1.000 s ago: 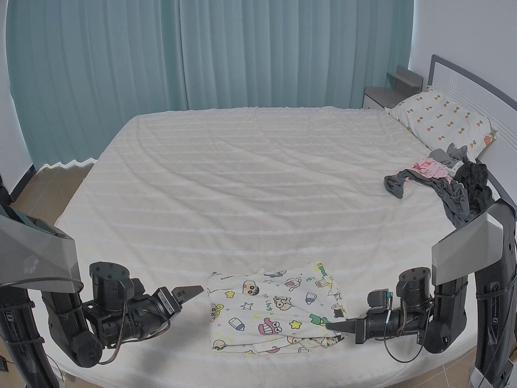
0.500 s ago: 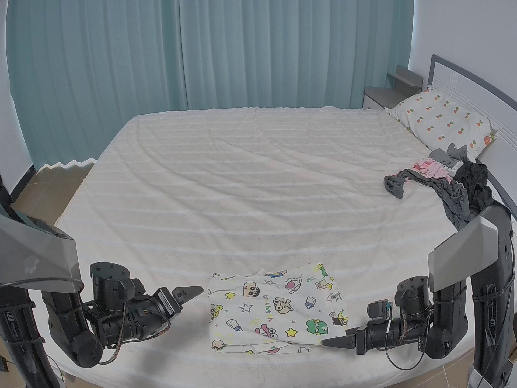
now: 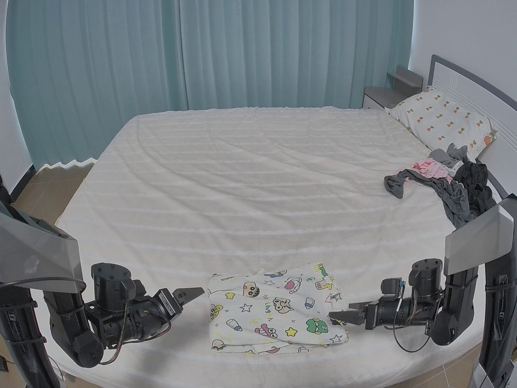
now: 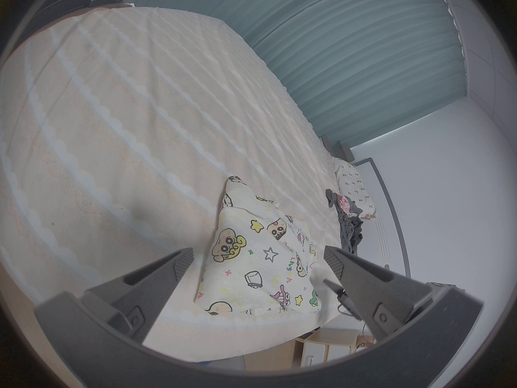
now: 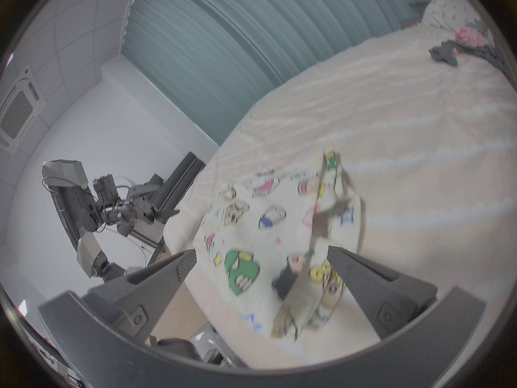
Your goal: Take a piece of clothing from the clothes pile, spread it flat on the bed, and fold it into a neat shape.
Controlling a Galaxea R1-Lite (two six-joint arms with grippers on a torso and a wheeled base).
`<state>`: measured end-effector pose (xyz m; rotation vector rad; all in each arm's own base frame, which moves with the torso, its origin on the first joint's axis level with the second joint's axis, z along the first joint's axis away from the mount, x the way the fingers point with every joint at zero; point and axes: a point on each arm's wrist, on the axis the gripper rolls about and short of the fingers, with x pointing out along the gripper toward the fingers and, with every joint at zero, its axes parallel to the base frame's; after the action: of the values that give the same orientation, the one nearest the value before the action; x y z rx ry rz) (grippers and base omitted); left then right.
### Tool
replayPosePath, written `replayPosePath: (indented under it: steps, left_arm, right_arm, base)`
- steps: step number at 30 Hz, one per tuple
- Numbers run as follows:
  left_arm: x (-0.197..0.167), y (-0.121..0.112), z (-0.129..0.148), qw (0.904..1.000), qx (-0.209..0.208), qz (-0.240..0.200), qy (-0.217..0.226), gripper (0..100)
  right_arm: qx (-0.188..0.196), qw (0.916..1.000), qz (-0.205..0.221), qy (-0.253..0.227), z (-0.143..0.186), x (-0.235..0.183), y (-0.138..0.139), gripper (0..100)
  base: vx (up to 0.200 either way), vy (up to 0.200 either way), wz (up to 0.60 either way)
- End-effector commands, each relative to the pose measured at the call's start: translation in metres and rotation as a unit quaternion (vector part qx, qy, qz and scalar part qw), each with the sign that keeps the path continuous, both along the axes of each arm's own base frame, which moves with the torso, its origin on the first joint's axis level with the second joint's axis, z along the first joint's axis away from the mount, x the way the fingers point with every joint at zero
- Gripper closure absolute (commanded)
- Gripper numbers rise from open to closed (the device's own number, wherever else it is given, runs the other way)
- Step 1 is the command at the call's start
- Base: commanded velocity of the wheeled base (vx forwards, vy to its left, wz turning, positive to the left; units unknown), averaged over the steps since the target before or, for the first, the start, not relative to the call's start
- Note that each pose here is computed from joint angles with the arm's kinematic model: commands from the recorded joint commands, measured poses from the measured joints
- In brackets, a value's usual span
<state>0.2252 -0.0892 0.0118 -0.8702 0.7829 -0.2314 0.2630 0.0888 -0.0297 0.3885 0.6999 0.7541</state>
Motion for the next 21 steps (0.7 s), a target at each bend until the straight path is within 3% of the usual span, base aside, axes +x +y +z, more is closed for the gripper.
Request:
replayPosePath:
  steps: [1,7,21]
  left_arm:
    - [-0.001,-0.001,-0.006,0.9998,-0.003,-0.012,0.015,0]
    - [0.000,-0.001,-0.011,0.9997,0.000,-0.013,0.022,0]
    - [-0.002,0.000,-0.013,0.9997,0.001,-0.011,0.023,0]
  right_arm:
    - [0.017,0.9992,-0.029,-0.024,0.017,0.050,0.009,0]
    - [0.021,0.9993,-0.032,0.004,0.011,0.089,0.028,0]
    - [0.005,0.9985,-0.033,0.044,-0.023,0.116,0.037,0]
  base:
    - [0.000,0.000,0.00]
    - [0.000,0.000,0.00]
    - [0.000,0.000,0.00]
